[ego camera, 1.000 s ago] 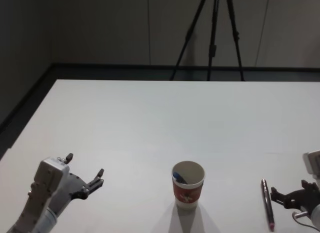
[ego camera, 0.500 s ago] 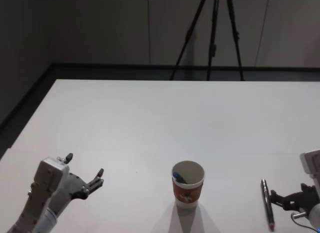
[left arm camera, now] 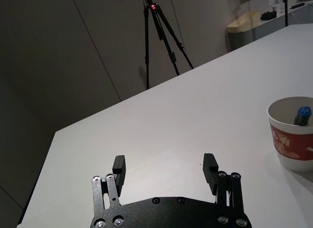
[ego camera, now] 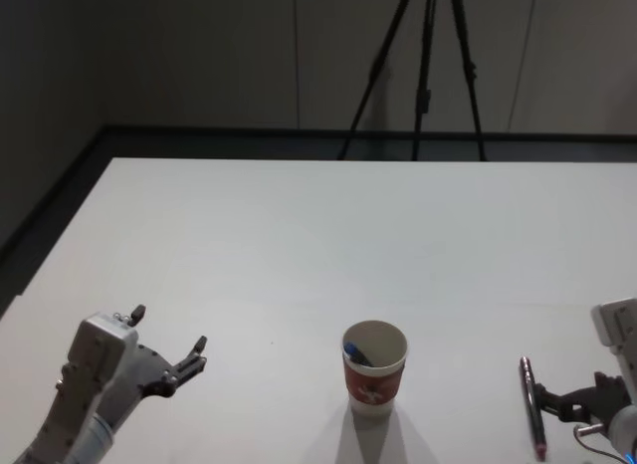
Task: Place the pen into the pen holder.
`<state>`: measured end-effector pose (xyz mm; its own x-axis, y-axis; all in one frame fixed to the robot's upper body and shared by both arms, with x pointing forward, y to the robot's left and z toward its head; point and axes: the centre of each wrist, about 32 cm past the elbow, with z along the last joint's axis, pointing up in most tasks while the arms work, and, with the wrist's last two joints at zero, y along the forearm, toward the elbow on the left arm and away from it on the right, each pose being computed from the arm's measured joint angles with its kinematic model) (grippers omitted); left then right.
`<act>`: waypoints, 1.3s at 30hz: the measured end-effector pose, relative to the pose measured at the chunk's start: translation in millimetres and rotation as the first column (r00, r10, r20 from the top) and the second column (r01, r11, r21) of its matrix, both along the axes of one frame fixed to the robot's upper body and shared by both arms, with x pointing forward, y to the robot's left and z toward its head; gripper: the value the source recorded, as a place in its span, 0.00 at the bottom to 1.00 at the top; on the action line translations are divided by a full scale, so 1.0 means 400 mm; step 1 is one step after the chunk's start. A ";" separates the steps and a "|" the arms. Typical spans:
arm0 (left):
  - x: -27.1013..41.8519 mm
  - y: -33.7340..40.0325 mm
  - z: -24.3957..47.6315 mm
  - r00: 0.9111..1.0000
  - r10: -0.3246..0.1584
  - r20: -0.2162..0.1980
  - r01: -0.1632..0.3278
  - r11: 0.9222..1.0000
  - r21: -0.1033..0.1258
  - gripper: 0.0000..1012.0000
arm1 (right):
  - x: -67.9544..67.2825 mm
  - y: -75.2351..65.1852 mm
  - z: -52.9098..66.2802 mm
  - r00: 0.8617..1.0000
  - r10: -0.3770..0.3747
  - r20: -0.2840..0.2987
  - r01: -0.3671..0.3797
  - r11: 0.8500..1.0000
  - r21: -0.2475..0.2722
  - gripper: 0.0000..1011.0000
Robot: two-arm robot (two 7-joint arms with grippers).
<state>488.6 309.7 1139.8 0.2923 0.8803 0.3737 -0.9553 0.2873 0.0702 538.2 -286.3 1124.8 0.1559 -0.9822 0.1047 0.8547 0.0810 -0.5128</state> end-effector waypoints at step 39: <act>0.000 0.000 0.000 1.000 0.000 0.000 0.000 1.000 0.000 0.99 | 0.066 0.035 -0.046 0.998 0.020 -0.066 -0.021 1.000 -0.015 0.99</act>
<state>488.6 309.7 1139.8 0.2923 0.8803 0.3737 -0.9552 0.2874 0.0703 564.4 -272.2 1106.2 0.1830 -0.9771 0.1086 0.8173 0.0898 -0.5691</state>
